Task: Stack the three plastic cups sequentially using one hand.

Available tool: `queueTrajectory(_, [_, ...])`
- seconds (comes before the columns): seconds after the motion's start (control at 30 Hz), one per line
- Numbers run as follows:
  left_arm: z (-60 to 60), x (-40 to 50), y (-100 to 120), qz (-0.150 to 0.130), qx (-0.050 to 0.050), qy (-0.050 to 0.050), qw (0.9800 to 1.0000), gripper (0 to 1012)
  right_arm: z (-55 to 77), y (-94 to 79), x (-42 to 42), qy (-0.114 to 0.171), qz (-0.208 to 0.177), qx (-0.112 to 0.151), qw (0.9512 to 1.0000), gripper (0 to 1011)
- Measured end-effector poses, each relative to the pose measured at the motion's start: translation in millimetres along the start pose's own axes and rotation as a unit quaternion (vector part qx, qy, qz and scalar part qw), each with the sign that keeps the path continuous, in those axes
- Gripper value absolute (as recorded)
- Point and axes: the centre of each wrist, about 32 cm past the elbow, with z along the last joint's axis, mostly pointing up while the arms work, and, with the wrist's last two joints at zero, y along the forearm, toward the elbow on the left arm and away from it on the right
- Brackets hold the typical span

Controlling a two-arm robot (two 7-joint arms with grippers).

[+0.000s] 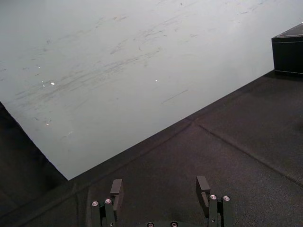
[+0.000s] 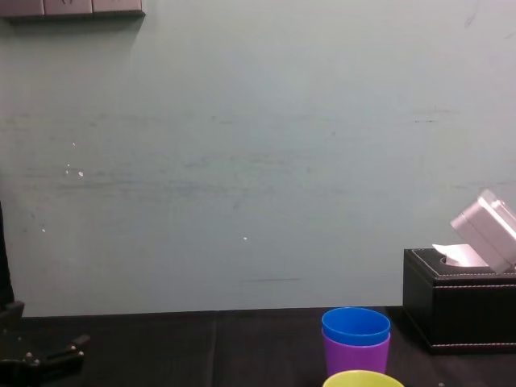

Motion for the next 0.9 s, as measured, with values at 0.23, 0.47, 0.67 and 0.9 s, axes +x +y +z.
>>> queueTrajectory(0.23, [0.0, 0.0, 0.0, 0.0, 0.0, 0.0, 1.0, 1011, 0.2, -0.4, 0.0, 0.0, 0.0, 0.0, 1.0, 995])
queueTrajectory(0.47, [0.0, 0.0, 0.0, 0.0, 0.0, 0.0, 1.0, 1011, 0.5, -0.7, 0.1, -0.001, 0.0, 0.0, 1.0, 840])
queueTrajectory(0.67, [0.0, 0.0, 0.0, 0.0, 0.0, 0.0, 1.0, 1011, 0.7, -0.8, 0.1, -0.001, 0.0, 0.0, 1.0, 736])
queueTrajectory(0.9, [0.0, 0.0, 0.0, 0.0, 0.0, 0.0, 1.0, 1011, 2.2, -1.7, -0.5, -0.001, 0.0, 0.002, 1.0, 731])
